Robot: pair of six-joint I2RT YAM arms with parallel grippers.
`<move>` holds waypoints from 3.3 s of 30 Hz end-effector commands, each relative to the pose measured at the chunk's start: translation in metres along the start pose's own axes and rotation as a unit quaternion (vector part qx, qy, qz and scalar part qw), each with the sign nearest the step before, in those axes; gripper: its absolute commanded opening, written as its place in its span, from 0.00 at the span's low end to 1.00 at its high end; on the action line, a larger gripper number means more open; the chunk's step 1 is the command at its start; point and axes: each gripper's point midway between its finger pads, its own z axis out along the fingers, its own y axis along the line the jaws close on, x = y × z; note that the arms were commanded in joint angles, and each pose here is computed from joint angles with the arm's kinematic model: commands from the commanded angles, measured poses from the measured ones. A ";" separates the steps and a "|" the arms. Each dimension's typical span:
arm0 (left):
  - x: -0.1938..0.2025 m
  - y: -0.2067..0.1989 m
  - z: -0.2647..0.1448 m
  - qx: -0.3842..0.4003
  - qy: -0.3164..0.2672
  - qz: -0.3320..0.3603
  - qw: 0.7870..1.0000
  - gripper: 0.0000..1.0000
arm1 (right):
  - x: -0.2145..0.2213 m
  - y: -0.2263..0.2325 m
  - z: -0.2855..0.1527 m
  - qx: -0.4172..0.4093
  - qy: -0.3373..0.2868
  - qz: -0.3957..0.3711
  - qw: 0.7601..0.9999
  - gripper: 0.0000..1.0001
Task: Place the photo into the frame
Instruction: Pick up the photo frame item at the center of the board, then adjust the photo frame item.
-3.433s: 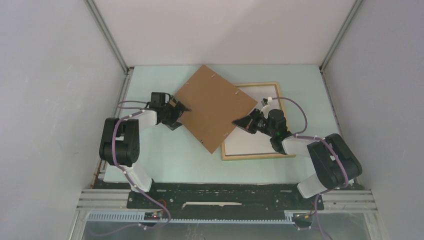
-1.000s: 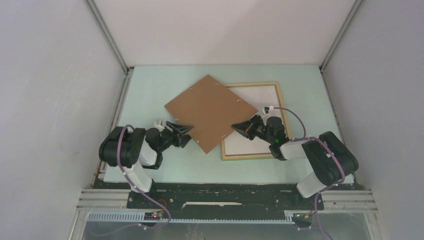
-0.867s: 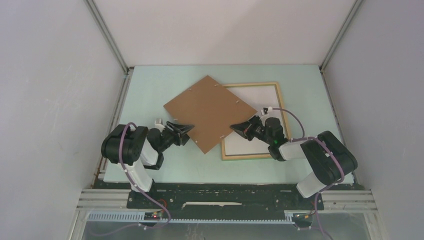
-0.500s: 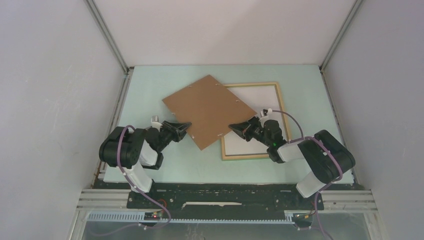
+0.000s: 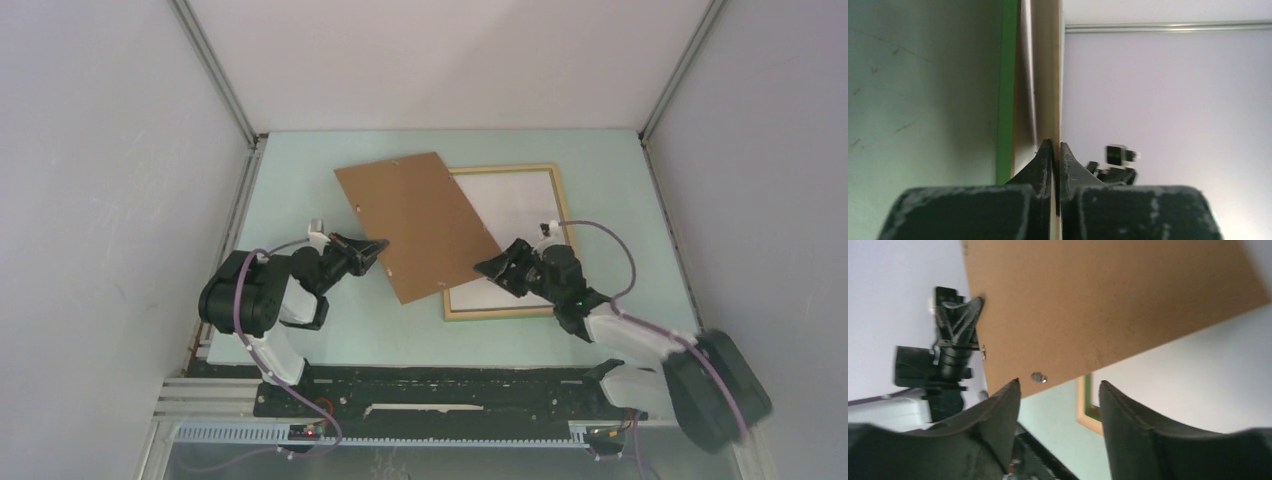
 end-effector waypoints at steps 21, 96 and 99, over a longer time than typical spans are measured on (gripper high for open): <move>0.010 -0.052 0.010 -0.041 0.103 0.139 0.984 0.00 | -0.146 -0.080 -0.112 0.264 -0.114 -0.097 0.953 0.73; 0.078 -0.173 -0.041 0.213 0.216 0.182 0.935 0.00 | -0.223 0.095 -0.008 0.079 0.055 -0.255 0.962 0.82; 0.078 -0.172 -0.041 0.212 0.216 0.182 0.935 0.00 | -0.222 0.094 -0.008 0.077 0.060 -0.259 0.961 0.81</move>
